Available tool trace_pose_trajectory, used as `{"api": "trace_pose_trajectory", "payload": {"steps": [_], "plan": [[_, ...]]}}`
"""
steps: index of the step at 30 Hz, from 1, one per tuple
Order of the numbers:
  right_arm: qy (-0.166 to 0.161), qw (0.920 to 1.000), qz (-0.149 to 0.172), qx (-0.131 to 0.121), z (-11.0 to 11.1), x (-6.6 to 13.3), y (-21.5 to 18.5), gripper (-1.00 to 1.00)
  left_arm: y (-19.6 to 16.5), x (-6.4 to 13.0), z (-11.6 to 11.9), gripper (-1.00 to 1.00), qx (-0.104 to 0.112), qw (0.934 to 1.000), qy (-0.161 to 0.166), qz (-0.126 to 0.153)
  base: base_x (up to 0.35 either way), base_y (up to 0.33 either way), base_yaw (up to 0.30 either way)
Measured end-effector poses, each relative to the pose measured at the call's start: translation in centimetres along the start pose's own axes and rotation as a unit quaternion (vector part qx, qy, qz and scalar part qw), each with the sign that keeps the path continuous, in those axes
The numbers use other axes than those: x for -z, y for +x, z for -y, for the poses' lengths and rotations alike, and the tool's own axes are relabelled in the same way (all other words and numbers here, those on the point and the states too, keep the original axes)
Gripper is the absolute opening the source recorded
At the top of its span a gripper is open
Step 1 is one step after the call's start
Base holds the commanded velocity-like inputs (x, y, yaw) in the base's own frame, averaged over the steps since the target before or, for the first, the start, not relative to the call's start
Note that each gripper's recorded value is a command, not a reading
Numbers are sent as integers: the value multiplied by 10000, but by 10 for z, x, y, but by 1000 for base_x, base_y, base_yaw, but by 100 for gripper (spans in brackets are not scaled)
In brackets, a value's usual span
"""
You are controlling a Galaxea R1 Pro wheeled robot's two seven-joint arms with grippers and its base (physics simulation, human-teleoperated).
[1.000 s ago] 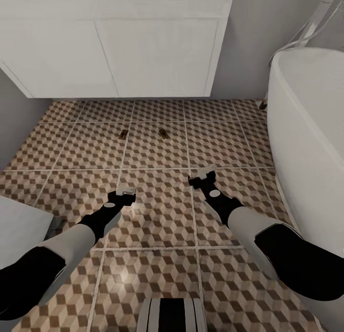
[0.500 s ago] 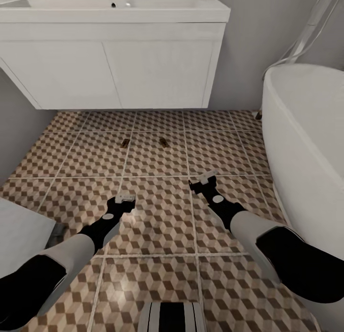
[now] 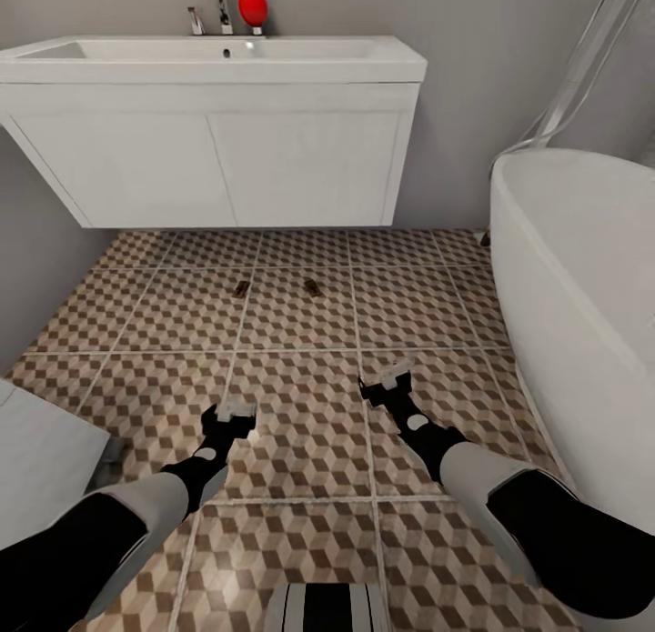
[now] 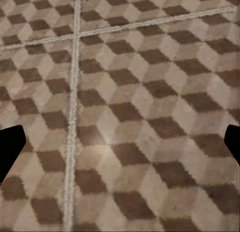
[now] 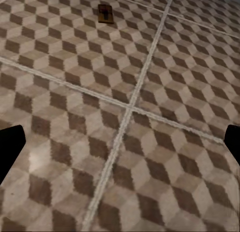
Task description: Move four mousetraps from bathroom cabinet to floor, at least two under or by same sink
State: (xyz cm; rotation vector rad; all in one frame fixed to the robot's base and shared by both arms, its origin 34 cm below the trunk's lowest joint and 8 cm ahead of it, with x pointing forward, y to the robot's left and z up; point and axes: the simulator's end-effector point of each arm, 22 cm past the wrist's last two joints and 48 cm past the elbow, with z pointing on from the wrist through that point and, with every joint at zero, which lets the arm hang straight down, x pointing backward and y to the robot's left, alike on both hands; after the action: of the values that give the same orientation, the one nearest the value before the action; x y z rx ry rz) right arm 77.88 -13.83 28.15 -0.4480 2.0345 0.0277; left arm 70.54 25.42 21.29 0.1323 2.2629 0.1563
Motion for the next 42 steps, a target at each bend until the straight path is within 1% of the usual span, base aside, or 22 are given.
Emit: {"api": "trace_pose_trajectory", "payload": {"steps": [1,2,3,7,8,11,14,16,17,22,26,29,30,31,34,37,39,40,42], "plan": [[-2,10000,11,-5,-1,2,1,100,1,2,0,100,-1,10000,-2,4,0,0,0],[-44,10000,-25,-41,-10,13,18,100,15,9,1,100,-4,10000,4,-67,0,0,0],[-60,10000,-45,-64,-14,19,25,100,19,12,2,100,-4,10000,8,-70,0,0,0],[-89,9999,-48,-99,-21,32,35,100,20,22,3,100,23,10000,10,58,0,0,0],[-120,9998,-106,-124,-27,40,47,100,27,27,4,100,36,10000,17,79,0,0,0],[-124,9998,-76,-140,-30,48,49,100,30,34,3,100,40,9999,18,97,0,0,0],[-84,9999,-10,-136,-26,55,49,100,34,41,2,100,41,9999,8,110,0,0,0],[-68,9999,-16,-131,-24,60,53,100,33,45,-2,100,45,9998,-15,171,0,0,0],[-69,9999,-51,-135,-25,66,60,100,34,48,-8,100,44,9997,-51,244,0,0,0],[-52,9999,-66,-128,-24,76,64,100,23,56,-17,100,57,9985,-109,539,0,0,0],[-20,9999,-94,-111,-21,86,70,100,21,64,-19,100,63,9979,-116,627,0,0,0],[72,9998,-138,-83,-11,95,78,100,21,69,-20,100,67,9977,-121,670,0,0,0],[102,9998,-153,-74,-9,99,82,100,19,71,-21,100,73,9973,-131,725,0,0,0],[127,9997,-181,-73,-8,105,89,100,15,74,-22,100,90,9963,-142,841,0,0,0],[145,9998,-136,-74,-8,112,91,100,12,80,-23,100,101,9953,-146,953,0,0,0],[170,9998,-49,-80,-6,120,90,100,20,88,-25,100,99,9953,-158,950,0,0,0],[175,9998,-34,-84,-7,125,92,100,28,94,-32,100,77,9956,-194,917,0,0,0],[155,9998,-72,-98,-11,132,101,100,45,101,-42,100,46,9964,-252,812,0,0,0],[151,9998,-81,-112,-13,138,104,100,56,108,-49,100,-15,9968,-272,745,0,0,0]]}}
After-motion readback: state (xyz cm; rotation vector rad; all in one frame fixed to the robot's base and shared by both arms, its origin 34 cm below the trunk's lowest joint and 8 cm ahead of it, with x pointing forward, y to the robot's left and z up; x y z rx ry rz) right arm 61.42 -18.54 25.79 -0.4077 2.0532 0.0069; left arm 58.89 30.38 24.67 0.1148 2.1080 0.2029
